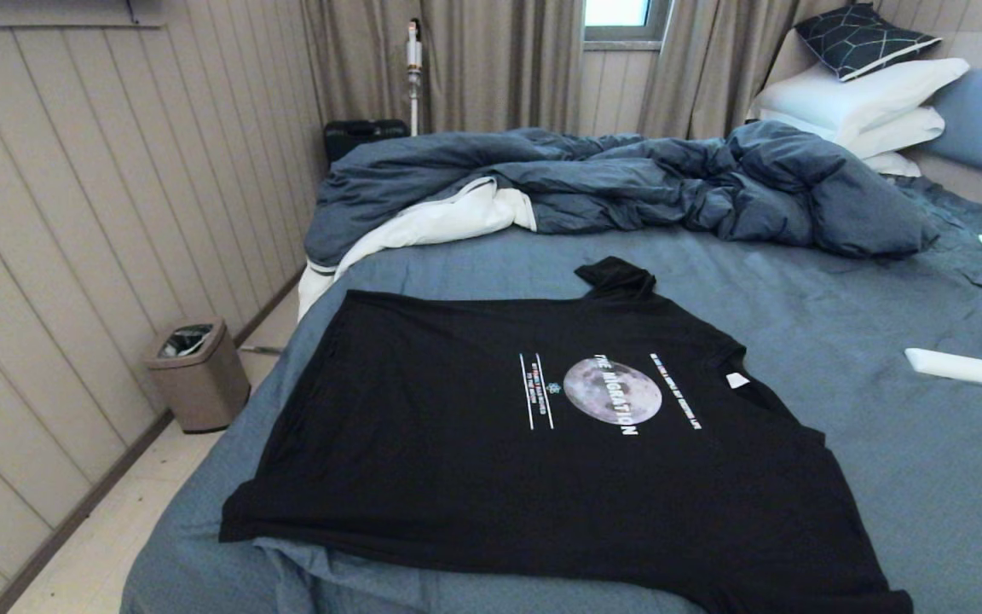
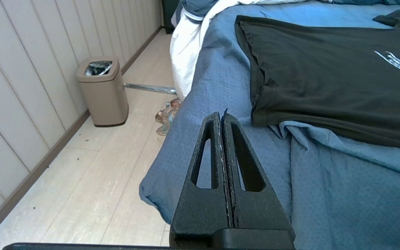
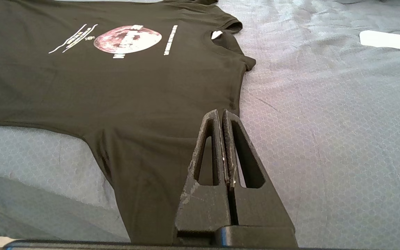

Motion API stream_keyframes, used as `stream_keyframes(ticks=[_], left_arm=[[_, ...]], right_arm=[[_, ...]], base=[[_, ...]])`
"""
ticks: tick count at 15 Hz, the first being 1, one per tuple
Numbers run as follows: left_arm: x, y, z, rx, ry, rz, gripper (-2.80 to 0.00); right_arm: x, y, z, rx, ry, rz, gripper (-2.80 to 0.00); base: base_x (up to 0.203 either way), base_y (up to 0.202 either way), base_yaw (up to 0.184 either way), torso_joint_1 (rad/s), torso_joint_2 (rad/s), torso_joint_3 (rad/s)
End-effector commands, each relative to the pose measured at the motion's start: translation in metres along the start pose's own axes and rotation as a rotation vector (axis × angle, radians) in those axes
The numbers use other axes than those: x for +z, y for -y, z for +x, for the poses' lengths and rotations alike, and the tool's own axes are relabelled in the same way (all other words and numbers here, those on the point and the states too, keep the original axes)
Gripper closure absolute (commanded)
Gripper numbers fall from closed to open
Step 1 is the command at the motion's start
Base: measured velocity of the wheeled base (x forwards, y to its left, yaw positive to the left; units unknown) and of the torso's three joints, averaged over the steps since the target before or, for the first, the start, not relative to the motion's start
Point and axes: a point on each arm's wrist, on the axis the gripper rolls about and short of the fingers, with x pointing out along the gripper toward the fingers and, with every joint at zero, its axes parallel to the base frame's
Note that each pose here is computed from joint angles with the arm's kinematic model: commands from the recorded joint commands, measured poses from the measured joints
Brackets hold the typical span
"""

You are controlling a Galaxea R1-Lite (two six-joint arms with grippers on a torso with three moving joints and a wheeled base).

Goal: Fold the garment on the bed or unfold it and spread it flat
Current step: Fold the black T-shirt

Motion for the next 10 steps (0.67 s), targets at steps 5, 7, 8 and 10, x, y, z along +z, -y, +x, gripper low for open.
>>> stream_keyframes(ticks=[5,7,8,10], left_arm=[[0.001,0.0,0.0,0.0,0.003,0.011,0.0],[0.011,0.0,-0.002,0.0,0.008,0.026,0.0],[0.026,0.001,-0.004,-0.003,0.022,0.027,0.0],[0.059,0.001,0.0,-0.005,-0.007,0.026,0.0]], right_arm=[[0.0,0.0,0.0,0.005,-0.002,-0.013,0.0],[0.007,0.0,-0.003,0.014,-0.035,-0.028,0.0],[0.019,0.0,-0.008,0.02,-0.051,-0.036,0.0],[0.051,-0.001,-0.013,0.056,-0.089,-0.039,0.0]], base=[[0.0,0.0,0.0,0.0,0.0,0.0],[0.0,0.0,0.0,0.0,0.0,0.0],[0.0,0.0,0.0,0.0,0.0,0.0],[0.0,0.0,0.0,0.0,0.0,0.0]])
